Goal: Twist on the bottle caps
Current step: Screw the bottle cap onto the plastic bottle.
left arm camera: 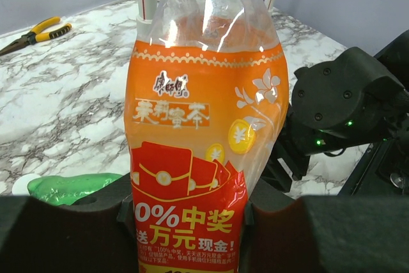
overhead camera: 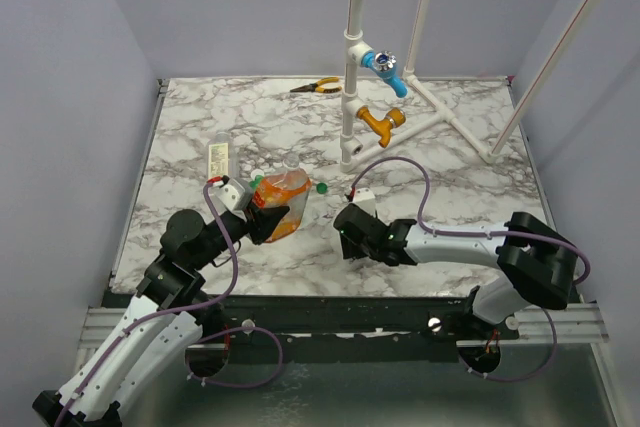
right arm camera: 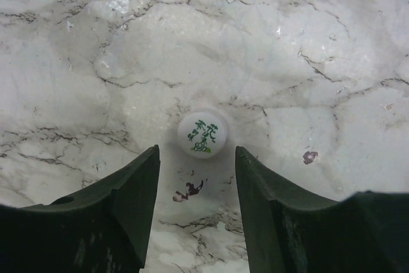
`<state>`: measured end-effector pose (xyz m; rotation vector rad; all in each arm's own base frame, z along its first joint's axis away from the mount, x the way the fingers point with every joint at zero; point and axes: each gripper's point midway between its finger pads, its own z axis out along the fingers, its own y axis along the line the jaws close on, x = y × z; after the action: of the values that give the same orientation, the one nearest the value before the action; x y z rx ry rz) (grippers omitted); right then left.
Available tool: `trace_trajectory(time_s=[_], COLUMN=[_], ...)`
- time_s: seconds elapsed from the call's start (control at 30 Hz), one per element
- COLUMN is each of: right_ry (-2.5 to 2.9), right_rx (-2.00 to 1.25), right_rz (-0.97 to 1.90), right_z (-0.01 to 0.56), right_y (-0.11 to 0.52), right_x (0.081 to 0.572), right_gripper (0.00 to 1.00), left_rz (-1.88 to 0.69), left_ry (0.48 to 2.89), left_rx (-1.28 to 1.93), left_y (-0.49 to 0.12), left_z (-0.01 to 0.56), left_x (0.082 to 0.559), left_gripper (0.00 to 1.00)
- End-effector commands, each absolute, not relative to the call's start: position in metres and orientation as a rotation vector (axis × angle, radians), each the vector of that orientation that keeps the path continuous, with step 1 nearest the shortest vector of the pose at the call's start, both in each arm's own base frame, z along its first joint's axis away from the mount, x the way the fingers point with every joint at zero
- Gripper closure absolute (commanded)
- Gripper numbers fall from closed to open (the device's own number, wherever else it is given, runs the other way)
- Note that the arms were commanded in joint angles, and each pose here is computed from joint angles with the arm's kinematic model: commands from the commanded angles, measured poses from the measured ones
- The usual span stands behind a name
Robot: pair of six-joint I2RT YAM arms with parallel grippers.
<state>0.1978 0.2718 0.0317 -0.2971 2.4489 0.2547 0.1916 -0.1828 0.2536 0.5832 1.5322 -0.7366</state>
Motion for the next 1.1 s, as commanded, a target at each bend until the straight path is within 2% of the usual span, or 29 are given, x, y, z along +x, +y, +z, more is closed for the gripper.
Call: trace_trajectory(time_s=[0.0,0.17,0.67,1.07], right_ry=[2.420,2.437,2.470,2.502], right_rx=[-0.290,-0.280,-0.280,-0.326], right_rz=[0.260,0.267,0.266,0.244], right_z=[0.034,0.027,0.022,0.011], right_y=[0.279,0.274,0.271,0.273], right_x=[0.211,0.209,0.204,0.201], right_gripper=[0.46,0.52,0.59,0.58], left_rz=[-0.754,-0.763,-0.776,-0.799], left_ry=[1.515,1.519,1.531,1.548], left_rx=[0.620,0.627,0.643,0.673], left_y=[-0.187,-0.189,-0.192,-0.198], left_z=[0.253,0.252,0.249,0.247], left_x=[0.187,0.186,0.186,0.186], left_gripper=[1.00,1.00,1.00,1.00])
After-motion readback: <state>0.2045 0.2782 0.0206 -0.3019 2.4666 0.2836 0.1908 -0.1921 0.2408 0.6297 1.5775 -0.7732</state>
